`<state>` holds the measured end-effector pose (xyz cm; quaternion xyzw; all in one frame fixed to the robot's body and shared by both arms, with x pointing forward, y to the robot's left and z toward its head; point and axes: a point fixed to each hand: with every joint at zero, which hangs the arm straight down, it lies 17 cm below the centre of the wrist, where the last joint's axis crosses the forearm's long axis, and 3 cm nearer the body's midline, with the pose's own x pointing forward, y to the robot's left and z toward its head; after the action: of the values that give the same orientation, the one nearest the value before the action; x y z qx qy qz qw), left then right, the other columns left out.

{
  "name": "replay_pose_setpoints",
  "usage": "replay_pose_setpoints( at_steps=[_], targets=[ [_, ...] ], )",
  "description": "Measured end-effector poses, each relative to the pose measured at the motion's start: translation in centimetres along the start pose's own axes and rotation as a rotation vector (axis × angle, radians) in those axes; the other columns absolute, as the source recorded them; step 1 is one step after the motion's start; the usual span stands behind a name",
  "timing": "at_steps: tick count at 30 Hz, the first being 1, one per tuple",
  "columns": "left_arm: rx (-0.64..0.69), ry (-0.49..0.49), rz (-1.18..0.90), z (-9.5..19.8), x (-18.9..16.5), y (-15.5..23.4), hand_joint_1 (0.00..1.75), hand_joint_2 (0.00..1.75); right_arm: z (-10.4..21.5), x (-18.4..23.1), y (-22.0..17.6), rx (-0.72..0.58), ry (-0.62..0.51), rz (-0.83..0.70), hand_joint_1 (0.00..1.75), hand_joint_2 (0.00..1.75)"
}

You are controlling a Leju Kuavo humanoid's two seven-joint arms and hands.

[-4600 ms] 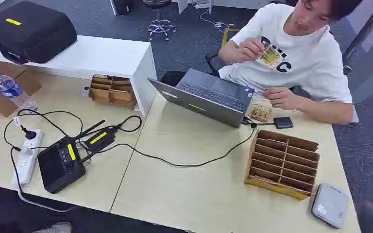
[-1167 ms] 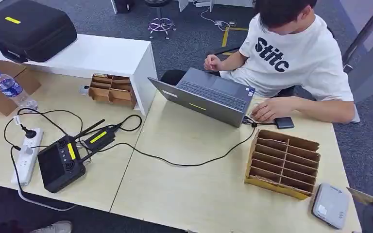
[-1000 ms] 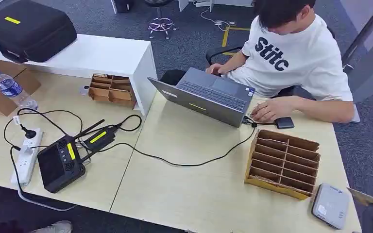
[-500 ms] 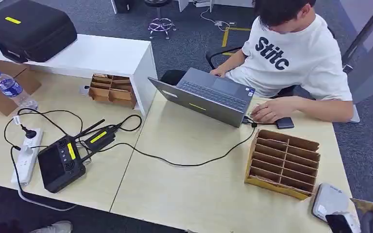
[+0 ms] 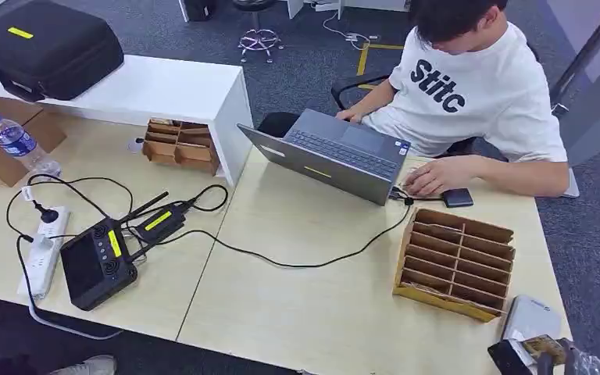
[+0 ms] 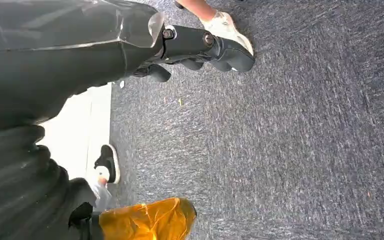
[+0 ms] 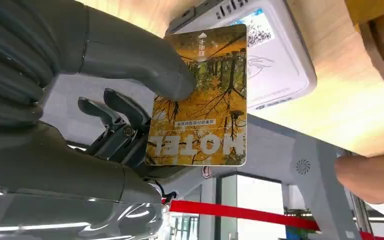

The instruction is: Pass the card to the sensor for recognition and then transmit it.

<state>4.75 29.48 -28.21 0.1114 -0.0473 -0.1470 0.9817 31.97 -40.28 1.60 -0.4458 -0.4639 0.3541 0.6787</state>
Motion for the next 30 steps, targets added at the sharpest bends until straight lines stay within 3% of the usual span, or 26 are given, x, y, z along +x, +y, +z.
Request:
replay_pose_setpoints(
  at_steps=[9, 17, 30],
  targets=[
    [0.003, 0.000, 0.000, 0.0, 0.0, 0.2, 0.00, 1.75, 0.0, 0.3, 0.7, 0.016, -0.007, 0.008, 1.75, 1.75],
    [0.005, -0.001, 0.000, -0.1, 0.1, 0.4, 0.00, 1.75, -0.1, 3.6, 0.6, -0.021, -0.095, 0.013, 1.75, 1.75],
    [0.004, 0.002, 0.008, -0.1, 0.0, 0.3, 0.00, 1.75, 0.8, 6.7, -4.8, -0.204, -0.195, 0.014, 1.75, 1.75]
  ],
)
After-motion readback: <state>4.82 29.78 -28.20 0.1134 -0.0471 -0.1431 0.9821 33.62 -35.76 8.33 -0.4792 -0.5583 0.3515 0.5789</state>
